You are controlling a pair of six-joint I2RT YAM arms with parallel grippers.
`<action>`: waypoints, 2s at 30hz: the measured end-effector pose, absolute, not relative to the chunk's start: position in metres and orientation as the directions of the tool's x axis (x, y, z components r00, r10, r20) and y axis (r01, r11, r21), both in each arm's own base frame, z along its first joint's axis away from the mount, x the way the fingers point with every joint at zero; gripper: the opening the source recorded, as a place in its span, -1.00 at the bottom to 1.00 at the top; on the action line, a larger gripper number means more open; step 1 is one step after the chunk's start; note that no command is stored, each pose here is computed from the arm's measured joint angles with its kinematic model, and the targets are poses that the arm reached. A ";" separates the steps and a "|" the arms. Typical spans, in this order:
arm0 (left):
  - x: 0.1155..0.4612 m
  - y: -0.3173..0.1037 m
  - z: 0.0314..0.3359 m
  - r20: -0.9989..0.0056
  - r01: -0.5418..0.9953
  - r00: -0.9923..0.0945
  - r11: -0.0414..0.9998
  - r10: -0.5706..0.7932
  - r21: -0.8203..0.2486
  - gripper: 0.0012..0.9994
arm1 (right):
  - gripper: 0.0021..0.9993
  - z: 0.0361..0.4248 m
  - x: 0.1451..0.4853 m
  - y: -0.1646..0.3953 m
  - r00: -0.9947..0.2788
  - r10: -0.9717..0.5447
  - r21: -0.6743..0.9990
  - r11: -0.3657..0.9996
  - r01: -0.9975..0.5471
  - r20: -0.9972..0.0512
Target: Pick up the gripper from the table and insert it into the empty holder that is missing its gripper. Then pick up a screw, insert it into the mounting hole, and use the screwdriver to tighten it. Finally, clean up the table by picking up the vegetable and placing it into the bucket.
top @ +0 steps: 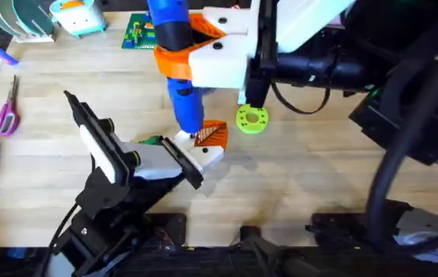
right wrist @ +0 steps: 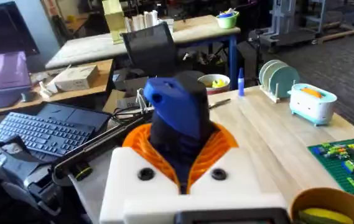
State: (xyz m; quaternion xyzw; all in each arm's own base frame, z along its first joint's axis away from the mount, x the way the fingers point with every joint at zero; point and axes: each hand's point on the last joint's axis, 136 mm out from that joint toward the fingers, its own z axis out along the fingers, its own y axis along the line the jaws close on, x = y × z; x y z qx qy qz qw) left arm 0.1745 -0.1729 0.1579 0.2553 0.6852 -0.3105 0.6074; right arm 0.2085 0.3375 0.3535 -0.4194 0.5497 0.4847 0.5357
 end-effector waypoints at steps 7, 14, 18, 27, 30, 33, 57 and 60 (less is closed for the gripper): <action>0.174 -0.173 0.158 -0.991 0.727 -0.132 0.677 -0.027 -0.115 -0.97 | -0.95 0.354 0.209 0.338 -0.068 0.059 0.078 0.178 -0.981 -0.996; 0.174 -0.173 0.158 -0.991 0.727 -0.132 0.677 -0.027 -0.115 -0.97 | -0.95 0.354 0.209 0.338 -0.069 0.059 0.078 0.178 -0.981 -0.996; 0.174 -0.173 0.158 -0.991 0.727 -0.132 0.677 -0.027 -0.115 -0.97 | -0.95 0.351 0.210 0.339 -0.076 0.053 0.084 0.179 -0.980 -0.996; 0.175 -0.173 0.158 -0.990 0.725 -0.134 0.679 -0.030 -0.119 -0.97 | -0.95 0.350 0.212 0.341 -0.087 0.052 0.095 0.179 -0.979 -0.995; 0.175 -0.172 0.158 -0.990 0.724 -0.135 0.679 -0.030 -0.119 -0.97 | -0.95 0.350 0.212 0.341 -0.090 0.052 0.098 0.178 -0.979 -0.995; 0.175 -0.173 0.158 -0.990 0.725 -0.134 0.679 -0.030 -0.119 -0.97 | -0.95 0.350 0.212 0.341 -0.089 0.053 0.097 0.178 -0.979 -0.995; 0.175 -0.172 0.158 -0.991 0.722 -0.132 0.682 -0.028 -0.115 -0.97 | -0.95 0.317 0.338 0.224 0.100 -0.220 -0.216 0.604 -0.767 -0.970; 0.175 -0.172 0.158 -0.991 0.722 -0.132 0.682 -0.028 -0.115 -0.97 | -0.95 0.278 0.372 0.197 0.104 -0.436 -0.388 0.636 -0.667 -0.894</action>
